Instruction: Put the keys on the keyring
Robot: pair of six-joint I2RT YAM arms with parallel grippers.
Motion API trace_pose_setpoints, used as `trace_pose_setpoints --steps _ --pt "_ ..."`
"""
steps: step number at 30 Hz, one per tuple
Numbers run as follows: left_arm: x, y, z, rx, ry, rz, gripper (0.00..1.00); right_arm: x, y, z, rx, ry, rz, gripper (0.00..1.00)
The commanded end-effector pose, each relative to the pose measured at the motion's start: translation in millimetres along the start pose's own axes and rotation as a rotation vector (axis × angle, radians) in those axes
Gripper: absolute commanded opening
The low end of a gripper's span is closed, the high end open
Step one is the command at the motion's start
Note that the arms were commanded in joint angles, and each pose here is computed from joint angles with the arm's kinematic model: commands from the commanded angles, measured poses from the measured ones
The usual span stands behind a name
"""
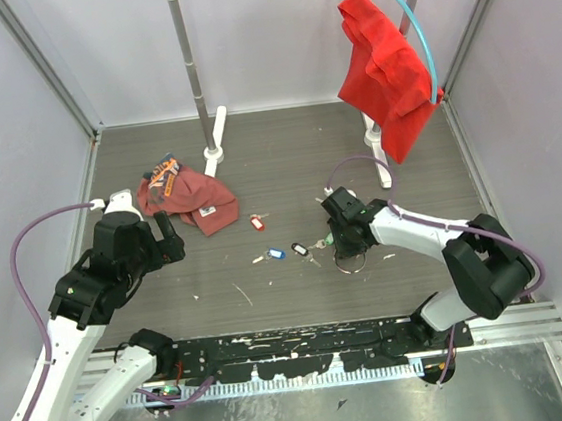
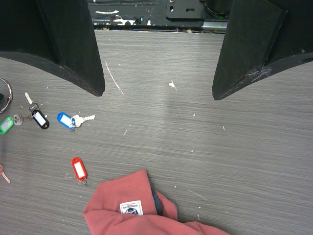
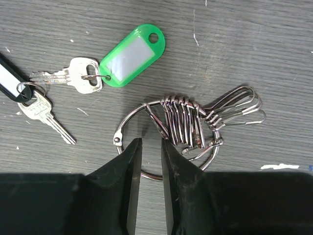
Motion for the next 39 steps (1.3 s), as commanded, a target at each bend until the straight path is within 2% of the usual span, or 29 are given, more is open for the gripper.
trace_pose_setpoints --steps 1,9,39 --pt "3 0 -2 0.007 0.016 -0.005 0.98 -4 -9 2 -0.001 -0.005 -0.041 0.28" --pt "3 1 -2 0.008 0.015 -0.003 0.98 -27 -22 -3 0.015 0.029 -0.14 0.32" --pt "3 1 -1 0.009 0.012 -0.005 0.98 -3 -11 1 -0.008 0.003 -0.048 0.32"
Point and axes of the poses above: each gripper's point midway between its finger pads, its own x axis out along the fingers, its own z axis along the line the jaws close on, y = z × x, the point moved 8 cm from there along -x, back along the fingers, and after that the axes turned 2 degrees about -x, right-handed, at the moved point
